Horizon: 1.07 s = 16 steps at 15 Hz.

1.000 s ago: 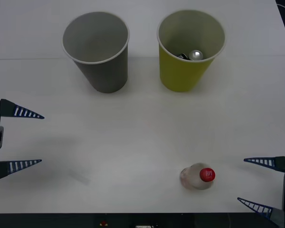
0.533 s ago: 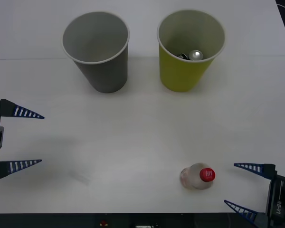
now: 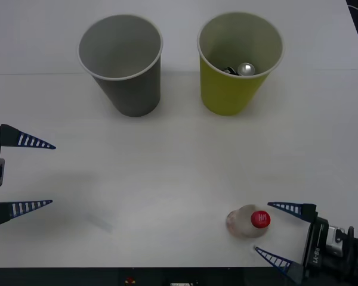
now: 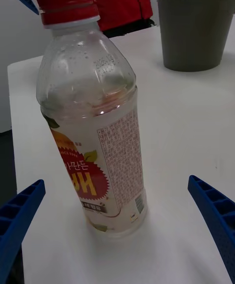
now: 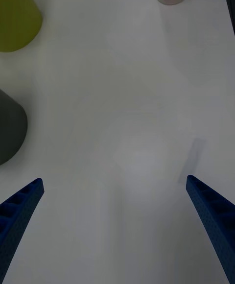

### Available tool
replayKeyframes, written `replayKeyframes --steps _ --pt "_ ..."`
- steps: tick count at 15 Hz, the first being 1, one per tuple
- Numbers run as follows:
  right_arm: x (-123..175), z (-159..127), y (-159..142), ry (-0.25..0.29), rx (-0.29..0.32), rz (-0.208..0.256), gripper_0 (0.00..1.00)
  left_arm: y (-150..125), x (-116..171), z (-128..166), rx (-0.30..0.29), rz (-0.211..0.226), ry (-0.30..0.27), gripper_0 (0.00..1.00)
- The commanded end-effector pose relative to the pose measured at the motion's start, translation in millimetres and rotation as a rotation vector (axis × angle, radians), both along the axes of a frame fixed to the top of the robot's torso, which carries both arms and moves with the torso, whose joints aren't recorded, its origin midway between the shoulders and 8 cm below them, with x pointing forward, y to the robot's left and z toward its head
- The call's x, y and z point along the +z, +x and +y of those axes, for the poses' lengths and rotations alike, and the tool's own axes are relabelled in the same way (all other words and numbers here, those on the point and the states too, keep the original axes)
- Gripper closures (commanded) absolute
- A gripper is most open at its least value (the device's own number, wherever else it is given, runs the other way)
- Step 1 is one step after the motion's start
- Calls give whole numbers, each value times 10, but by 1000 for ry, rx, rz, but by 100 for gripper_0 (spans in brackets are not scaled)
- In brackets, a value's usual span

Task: Put the can into the green bin and the plastic bottle into the gray bin

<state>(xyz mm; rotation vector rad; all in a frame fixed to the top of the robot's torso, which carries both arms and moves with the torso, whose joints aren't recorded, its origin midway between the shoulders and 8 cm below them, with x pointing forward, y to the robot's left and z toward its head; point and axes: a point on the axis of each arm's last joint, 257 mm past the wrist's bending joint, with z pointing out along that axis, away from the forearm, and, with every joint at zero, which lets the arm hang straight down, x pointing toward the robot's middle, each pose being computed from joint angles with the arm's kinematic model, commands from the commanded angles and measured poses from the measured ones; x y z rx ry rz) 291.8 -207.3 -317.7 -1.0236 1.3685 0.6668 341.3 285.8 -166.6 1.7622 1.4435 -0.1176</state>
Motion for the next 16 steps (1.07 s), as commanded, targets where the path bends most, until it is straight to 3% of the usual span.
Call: replayKeyframes --steps 1,12,13,14,15,16 --pt "2 161 39 23 5 -7 0 0 0 0 0 0 0 0" --pt "127 559 225 67 34 -71 0 0 0 0 0 0 0 0" --pt "136 587 229 71 37 -75 19 0 0 0 0 0 0 0" --pt "145 593 236 73 37 -77 65 0 0 0 0 0 0 0" --pt "157 607 247 76 37 -80 95 0 0 0 0 0 0 0" --pt "160 615 251 75 38 -84 100 0 0 0 0 0 0 0"
